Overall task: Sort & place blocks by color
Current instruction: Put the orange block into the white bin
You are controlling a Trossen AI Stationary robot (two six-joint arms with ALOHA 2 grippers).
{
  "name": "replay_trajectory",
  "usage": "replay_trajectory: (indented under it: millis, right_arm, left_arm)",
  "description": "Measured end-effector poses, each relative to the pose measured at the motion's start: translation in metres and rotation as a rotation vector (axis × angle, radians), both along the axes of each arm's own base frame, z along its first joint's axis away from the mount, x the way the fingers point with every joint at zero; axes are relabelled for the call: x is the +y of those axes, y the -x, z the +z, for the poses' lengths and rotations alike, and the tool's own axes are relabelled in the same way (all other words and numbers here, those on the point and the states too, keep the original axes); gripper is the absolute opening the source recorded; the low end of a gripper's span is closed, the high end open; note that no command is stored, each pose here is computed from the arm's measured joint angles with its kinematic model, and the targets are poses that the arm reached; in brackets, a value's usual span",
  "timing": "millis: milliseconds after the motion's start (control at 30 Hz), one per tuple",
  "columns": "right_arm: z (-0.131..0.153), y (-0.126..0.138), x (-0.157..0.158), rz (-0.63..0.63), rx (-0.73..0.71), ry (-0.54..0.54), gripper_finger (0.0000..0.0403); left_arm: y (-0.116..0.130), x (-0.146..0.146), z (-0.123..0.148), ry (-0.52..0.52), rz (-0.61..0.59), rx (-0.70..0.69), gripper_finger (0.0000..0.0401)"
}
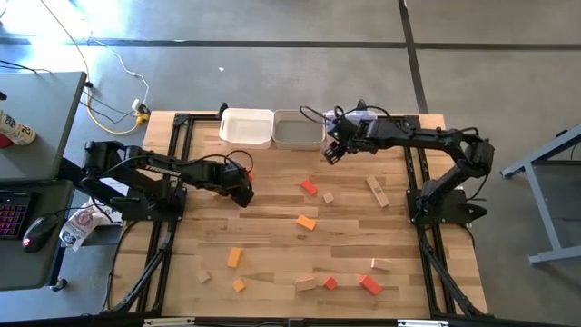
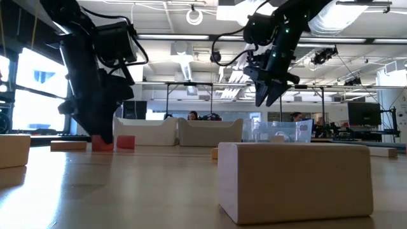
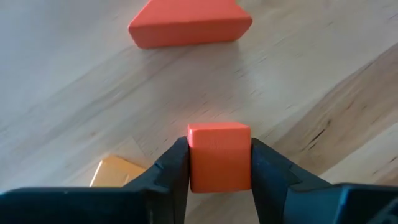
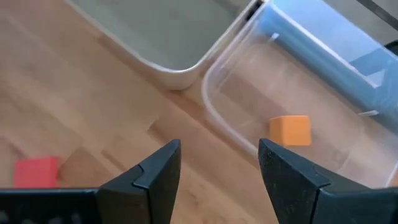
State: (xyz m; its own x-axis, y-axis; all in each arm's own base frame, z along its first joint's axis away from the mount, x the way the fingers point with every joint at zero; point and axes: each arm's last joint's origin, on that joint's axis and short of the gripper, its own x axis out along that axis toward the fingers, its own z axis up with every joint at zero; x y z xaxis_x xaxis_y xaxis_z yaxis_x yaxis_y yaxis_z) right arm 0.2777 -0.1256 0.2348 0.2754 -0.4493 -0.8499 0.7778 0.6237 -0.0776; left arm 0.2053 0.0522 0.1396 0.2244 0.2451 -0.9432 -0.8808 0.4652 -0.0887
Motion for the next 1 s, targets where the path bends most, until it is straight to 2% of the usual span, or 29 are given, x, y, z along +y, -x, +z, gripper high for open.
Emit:
replay_trajectory:
  millis: [367,600,1000]
  right_arm:
    - [0.0,-0.011,0.029,0.095,0.005,-0.004,0.0201]
    - [0.0,-0.014,0.04,0.103,-0.001,0.004,0.0201]
    - [-0.001,-0.015,0.042,0.136,-0.019,-0.056,0.0201]
  left_arm:
    - [-0.001,0.0,0.006,-0.027,-0.021,-0.037,0.0106]
    - [0.003,0.001,0.025,-0.066,-0.027,-0.145,0.0109]
    - [0.024,0.034,0.069,-0.263,0.018,-0.366,0.0111]
